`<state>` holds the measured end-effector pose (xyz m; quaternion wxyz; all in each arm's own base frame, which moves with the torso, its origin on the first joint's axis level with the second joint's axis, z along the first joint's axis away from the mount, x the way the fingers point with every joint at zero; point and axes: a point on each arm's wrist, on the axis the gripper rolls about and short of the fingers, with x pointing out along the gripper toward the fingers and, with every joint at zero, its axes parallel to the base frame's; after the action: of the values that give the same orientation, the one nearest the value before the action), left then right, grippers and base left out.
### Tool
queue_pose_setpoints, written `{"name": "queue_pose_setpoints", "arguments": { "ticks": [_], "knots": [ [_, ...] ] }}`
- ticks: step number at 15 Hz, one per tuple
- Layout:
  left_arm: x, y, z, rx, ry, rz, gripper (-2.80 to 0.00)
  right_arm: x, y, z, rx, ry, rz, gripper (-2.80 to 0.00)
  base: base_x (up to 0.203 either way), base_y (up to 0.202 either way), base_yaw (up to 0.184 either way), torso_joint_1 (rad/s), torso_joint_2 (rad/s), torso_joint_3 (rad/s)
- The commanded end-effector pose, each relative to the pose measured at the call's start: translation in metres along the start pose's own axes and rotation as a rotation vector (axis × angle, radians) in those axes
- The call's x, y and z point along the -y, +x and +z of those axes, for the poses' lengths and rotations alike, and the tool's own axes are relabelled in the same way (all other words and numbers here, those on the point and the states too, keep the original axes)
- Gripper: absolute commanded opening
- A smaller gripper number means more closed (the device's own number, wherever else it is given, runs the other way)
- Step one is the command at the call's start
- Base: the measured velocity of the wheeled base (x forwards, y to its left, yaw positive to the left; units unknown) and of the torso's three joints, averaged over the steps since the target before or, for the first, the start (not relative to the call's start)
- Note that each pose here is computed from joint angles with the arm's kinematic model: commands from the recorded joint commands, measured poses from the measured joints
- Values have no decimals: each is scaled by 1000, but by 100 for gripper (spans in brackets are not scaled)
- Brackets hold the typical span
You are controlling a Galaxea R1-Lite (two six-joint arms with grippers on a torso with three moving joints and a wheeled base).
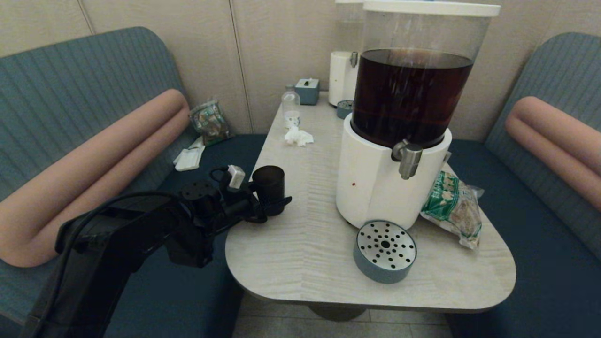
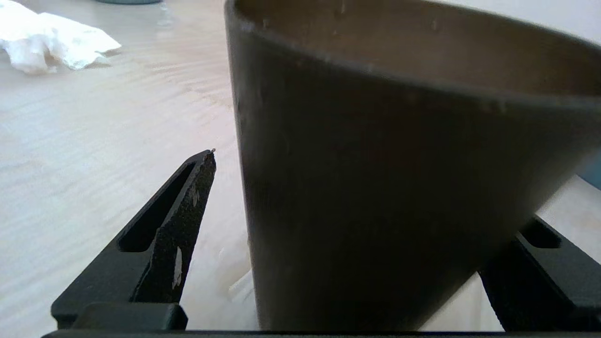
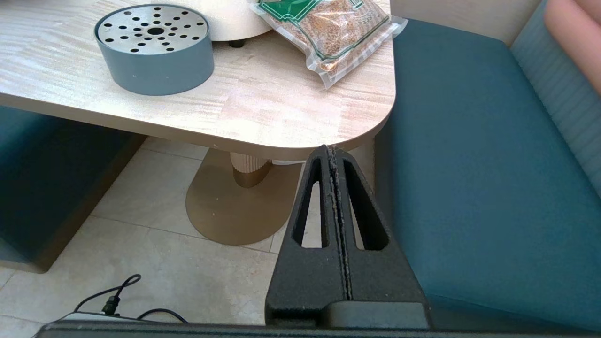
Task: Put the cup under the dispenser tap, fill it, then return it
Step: Pick up the cup
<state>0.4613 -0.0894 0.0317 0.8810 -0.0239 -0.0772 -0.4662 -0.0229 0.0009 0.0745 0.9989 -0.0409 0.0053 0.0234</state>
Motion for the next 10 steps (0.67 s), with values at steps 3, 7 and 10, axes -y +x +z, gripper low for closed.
{"name": "queue_pose_setpoints", "arguments": {
  "ticks": [3, 7, 10],
  "knots": [
    [0, 2, 8, 21, 18, -2, 0, 0, 0, 0, 2, -1, 1, -280, 0, 0, 0, 0, 0, 0],
    [2, 2, 11, 21, 20, -2, 0, 0, 0, 0, 2, -1, 1, -280, 0, 0, 0, 0, 0, 0],
    [2, 3, 11, 22, 19, -3, 0, 0, 0, 0, 2, -1, 1, -280, 0, 0, 0, 0, 0, 0]
  ]
}}
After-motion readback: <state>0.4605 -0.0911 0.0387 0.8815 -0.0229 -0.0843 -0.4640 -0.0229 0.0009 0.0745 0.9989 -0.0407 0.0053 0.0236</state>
